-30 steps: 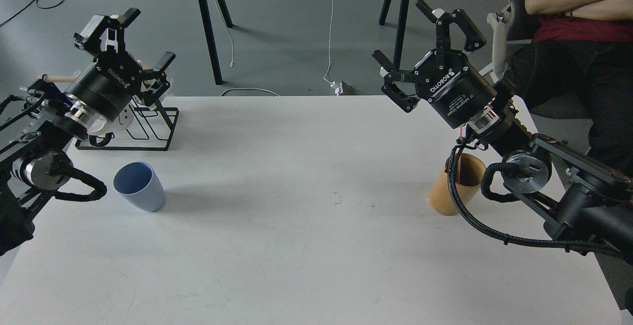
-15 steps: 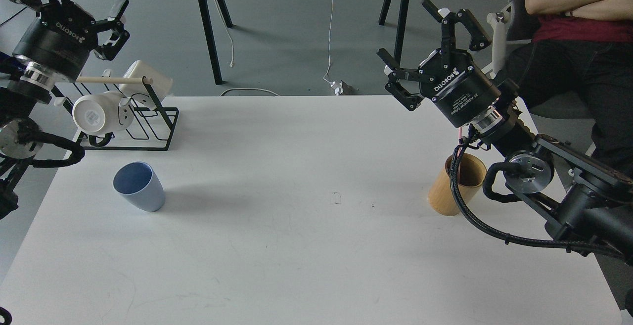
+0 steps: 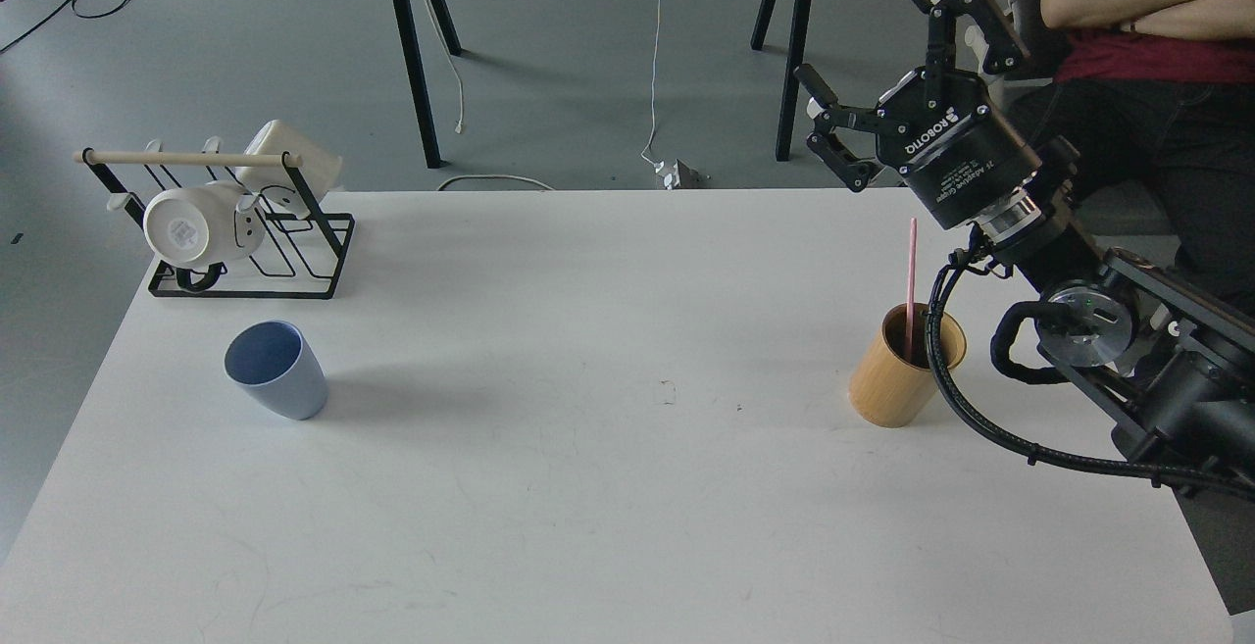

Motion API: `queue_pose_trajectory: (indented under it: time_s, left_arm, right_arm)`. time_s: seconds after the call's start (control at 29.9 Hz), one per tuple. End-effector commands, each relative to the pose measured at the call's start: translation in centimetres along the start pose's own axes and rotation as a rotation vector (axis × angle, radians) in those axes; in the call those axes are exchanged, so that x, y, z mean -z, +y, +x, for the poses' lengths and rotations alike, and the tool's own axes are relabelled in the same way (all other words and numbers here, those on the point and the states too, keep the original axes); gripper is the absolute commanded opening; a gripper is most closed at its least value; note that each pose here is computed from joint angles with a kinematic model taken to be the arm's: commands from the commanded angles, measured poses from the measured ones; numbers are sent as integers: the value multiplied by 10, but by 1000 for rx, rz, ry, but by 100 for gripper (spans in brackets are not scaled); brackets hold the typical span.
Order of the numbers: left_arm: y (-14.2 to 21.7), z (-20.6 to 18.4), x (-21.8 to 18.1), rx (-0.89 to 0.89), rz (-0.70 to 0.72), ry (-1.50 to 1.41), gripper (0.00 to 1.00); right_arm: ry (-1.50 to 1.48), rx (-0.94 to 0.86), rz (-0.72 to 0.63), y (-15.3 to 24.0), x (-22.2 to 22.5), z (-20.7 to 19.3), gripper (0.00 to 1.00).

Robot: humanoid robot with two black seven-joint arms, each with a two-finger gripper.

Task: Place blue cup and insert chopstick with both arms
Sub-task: 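Raise the left gripper and move it toward the tipped blue cup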

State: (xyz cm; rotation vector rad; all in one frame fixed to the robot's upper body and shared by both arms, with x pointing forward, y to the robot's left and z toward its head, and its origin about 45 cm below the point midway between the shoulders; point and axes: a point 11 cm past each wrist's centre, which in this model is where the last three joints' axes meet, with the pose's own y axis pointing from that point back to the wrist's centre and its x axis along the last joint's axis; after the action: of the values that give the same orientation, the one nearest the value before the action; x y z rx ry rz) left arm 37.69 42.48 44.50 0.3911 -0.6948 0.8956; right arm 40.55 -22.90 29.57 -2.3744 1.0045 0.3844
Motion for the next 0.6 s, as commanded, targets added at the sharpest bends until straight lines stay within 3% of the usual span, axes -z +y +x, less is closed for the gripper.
queue_pose_trajectory:
  time_s: [0.0, 0.13, 0.27, 0.57]
  left_arm:
    - [11, -31, 12, 208, 153, -230, 99]
    - [37, -74, 62, 475, 370, -424, 97]
    - [58, -104, 96, 653, 478, -500, 96]
    - [32, -157, 133, 755, 459, -446, 96]
  right_arm:
    - [3, -7, 2, 1, 1, 2, 98]
    - [6, -25, -1, 4, 0, 8, 98]
    - [1, -38, 0, 8, -2, 11, 98]
    - [1, -71, -8, 17, -6, 19, 98]
